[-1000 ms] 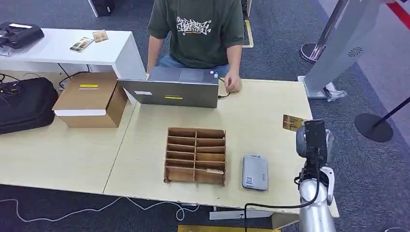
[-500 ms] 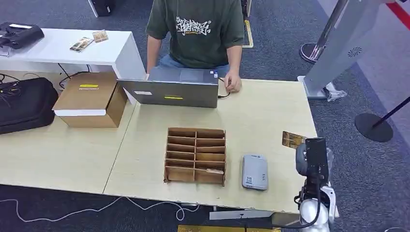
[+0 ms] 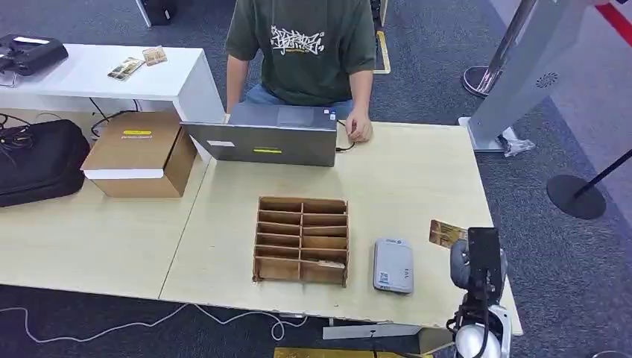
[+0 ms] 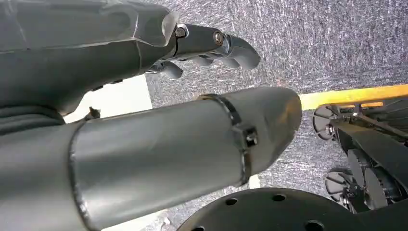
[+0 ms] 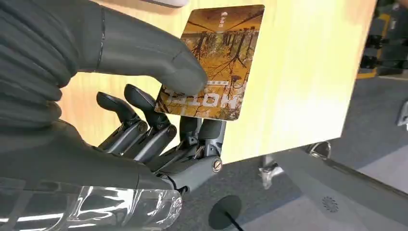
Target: Pass the card to the sensor for recognition and then transmit it.
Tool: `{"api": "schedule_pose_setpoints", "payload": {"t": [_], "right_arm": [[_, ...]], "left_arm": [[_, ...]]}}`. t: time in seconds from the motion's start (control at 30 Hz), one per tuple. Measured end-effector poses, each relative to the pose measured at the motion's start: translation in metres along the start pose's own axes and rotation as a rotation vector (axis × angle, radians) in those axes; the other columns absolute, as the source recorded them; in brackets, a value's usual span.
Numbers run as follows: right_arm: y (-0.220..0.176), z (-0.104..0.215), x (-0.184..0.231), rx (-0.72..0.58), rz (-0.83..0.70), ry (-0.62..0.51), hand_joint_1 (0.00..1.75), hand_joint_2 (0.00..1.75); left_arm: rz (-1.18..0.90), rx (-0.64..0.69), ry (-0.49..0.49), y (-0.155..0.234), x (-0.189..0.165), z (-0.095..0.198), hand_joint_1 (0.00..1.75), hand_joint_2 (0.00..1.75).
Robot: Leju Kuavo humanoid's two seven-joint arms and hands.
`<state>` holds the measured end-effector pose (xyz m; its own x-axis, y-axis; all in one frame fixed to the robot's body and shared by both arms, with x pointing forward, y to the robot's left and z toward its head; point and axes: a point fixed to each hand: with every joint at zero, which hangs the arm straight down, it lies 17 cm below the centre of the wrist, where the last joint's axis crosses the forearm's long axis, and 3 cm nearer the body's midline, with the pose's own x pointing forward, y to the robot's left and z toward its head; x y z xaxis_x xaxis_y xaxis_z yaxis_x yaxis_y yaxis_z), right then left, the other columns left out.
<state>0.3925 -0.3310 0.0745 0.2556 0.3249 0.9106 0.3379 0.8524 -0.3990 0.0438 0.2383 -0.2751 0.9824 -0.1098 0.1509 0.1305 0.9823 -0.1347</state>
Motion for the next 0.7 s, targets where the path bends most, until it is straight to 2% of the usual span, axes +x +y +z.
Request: {"api": "schedule_pose_setpoints", "payload": {"t": [0.7], "right_arm": [[0.066, 0.02, -0.019, 0.184, 0.112, 0.088, 1.75, 1.75]], "left_arm": [[0.014, -0.004, 0.001, -0.002, 0.003, 0.0, 0.0, 0.0]]}}
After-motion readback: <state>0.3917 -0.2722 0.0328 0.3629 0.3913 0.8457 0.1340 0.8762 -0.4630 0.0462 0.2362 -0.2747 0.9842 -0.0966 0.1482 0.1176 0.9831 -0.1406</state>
